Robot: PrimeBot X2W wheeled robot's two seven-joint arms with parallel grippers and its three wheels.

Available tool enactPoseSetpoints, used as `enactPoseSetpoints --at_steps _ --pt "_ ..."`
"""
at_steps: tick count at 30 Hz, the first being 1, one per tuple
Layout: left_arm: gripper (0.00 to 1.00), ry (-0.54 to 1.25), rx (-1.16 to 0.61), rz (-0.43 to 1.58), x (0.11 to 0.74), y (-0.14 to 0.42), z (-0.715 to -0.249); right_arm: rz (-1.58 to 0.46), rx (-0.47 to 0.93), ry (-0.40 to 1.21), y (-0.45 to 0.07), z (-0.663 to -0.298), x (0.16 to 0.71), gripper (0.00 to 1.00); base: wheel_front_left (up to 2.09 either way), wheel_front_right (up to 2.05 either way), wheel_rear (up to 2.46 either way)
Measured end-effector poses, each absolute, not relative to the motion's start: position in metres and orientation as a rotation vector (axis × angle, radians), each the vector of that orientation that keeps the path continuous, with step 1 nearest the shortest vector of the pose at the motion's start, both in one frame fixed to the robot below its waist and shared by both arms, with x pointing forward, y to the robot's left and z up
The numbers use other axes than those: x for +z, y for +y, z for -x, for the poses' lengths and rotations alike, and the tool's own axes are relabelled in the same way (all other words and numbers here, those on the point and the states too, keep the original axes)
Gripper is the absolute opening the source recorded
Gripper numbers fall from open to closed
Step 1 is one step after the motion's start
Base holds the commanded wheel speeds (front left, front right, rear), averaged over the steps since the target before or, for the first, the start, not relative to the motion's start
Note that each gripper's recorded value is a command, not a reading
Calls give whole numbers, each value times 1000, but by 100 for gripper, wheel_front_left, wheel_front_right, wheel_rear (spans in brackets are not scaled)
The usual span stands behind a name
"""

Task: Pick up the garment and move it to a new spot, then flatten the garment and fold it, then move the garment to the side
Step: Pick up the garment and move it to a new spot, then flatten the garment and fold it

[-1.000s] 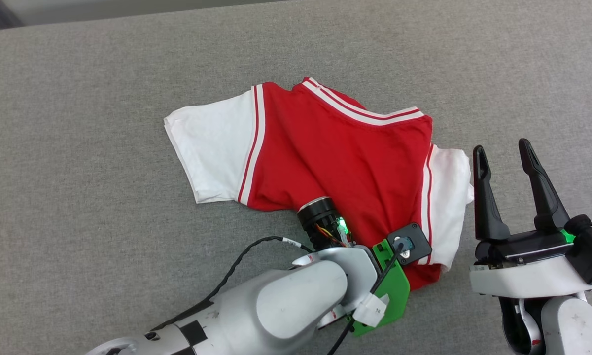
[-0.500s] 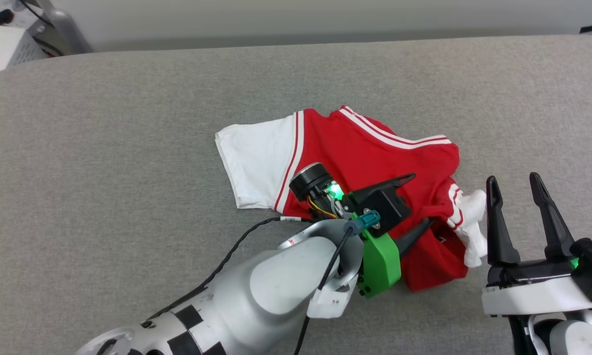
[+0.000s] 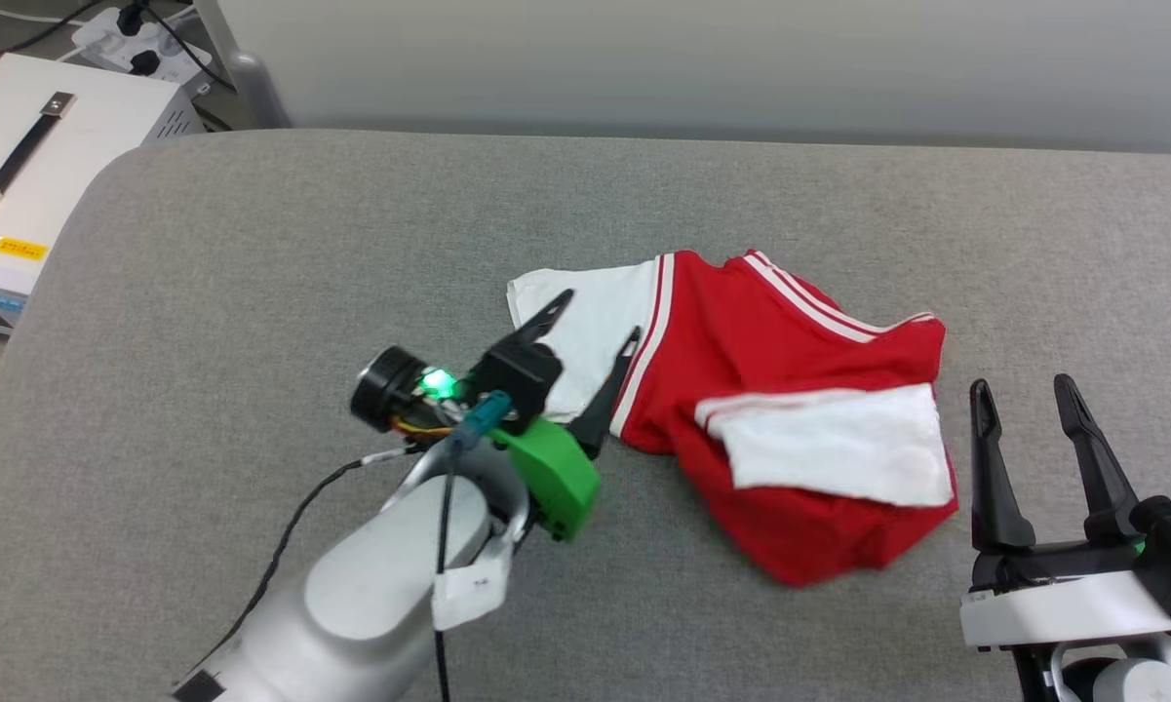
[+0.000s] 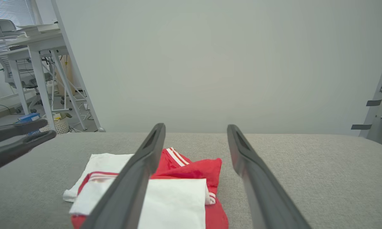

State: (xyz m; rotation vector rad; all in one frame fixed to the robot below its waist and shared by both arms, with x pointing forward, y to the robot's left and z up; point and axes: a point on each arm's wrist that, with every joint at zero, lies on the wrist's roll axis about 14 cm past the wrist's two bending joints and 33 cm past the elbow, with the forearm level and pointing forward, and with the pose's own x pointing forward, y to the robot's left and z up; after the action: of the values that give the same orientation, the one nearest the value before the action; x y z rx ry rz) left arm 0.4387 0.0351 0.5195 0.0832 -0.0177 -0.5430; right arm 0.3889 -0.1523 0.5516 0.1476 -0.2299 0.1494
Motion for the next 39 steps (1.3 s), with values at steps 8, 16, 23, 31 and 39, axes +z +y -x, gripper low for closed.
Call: enactPoseSetpoints --at_steps 8,16,23,31,39 --pt "100 -41 -249 -52 521 121 -432 -148 155 -237 -151 -382 555 100 0 0 0" --pt "100 -118 -25 -38 534 182 -403 -130 140 -230 -156 -374 553 100 0 0 0" --pt "100 -145 28 -2 535 189 -377 -121 143 -234 -156 -370 555 100 0 0 0" --pt "100 -105 -28 19 517 173 -361 -116 135 -206 -158 -361 546 100 0 0 0" --pt "100 -98 -39 18 514 172 -361 -111 113 -188 -166 -357 540 100 0 0 0"
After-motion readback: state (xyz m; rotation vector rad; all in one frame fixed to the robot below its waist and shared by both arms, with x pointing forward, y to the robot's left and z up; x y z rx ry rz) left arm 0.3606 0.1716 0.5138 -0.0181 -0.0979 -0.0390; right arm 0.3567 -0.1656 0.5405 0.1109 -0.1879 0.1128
